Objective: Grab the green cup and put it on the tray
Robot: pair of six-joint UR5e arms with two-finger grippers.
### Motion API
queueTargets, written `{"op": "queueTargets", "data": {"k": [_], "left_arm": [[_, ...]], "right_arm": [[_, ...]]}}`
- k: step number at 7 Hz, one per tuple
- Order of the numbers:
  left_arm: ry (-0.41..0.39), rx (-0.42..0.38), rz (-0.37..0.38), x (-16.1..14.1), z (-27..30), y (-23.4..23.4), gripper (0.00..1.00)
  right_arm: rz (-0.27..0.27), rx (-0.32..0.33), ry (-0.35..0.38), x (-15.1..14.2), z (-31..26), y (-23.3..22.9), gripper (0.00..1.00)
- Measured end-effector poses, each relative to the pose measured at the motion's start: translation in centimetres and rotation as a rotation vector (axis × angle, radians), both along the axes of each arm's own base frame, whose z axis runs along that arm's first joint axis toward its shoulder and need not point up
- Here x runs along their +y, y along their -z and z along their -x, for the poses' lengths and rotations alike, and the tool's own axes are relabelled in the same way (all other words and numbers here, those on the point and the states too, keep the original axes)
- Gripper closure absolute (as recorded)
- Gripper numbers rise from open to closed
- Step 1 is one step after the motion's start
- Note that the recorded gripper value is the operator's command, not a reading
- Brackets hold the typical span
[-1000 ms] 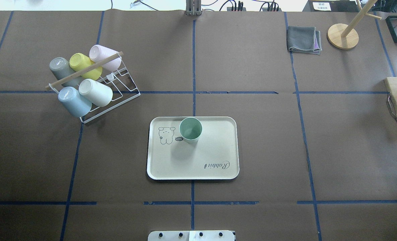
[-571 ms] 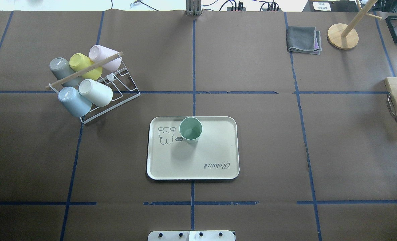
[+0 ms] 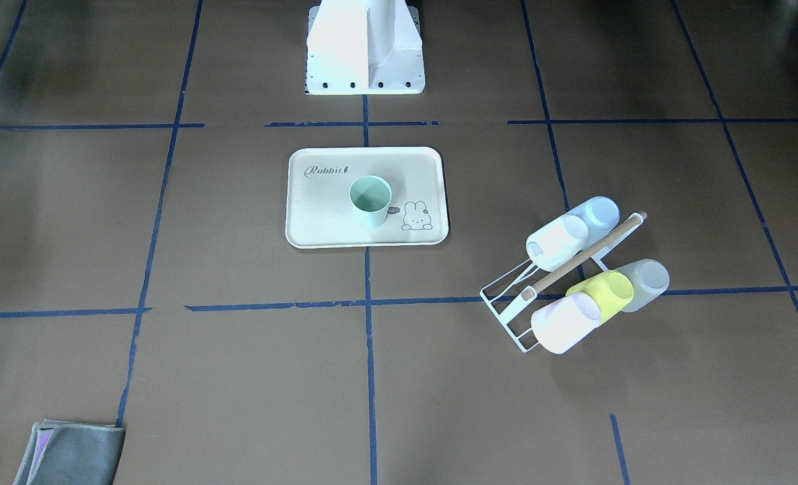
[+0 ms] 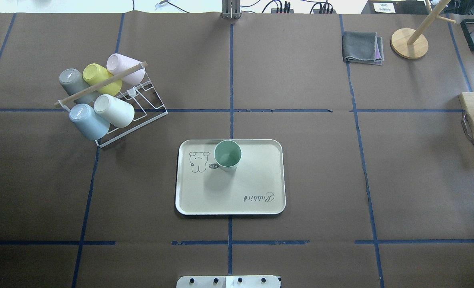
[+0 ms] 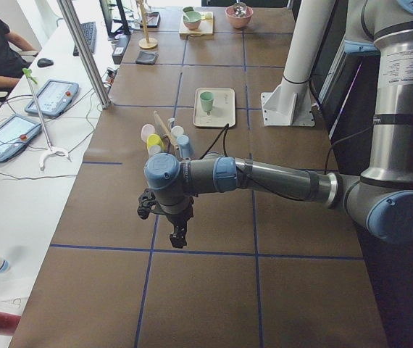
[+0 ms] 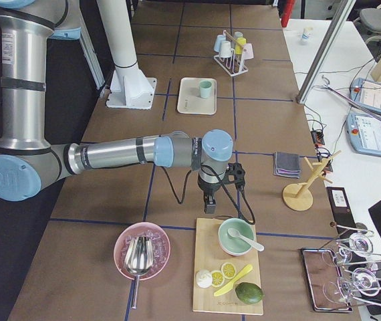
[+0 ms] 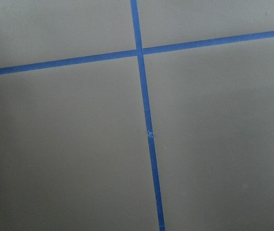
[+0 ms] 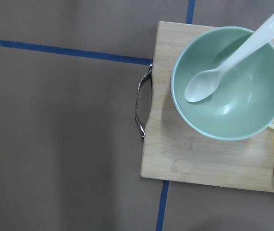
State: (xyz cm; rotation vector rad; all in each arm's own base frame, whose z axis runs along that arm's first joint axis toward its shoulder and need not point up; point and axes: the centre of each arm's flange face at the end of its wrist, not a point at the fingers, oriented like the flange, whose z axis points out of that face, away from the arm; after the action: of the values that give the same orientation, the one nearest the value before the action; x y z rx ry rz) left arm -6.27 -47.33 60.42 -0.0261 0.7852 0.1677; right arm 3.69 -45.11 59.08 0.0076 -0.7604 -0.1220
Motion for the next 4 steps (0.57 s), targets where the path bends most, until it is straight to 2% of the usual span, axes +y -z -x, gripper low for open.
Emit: {"op": "queueTargets", "data": {"k": [4], "left_arm": [[-0.001, -0.001, 0.007, 0.22, -0.09, -0.51, 0.0]], "right_arm": [[-0.008, 0.003, -0.006, -0.7, 0.08, 0.56, 0.0]]}}
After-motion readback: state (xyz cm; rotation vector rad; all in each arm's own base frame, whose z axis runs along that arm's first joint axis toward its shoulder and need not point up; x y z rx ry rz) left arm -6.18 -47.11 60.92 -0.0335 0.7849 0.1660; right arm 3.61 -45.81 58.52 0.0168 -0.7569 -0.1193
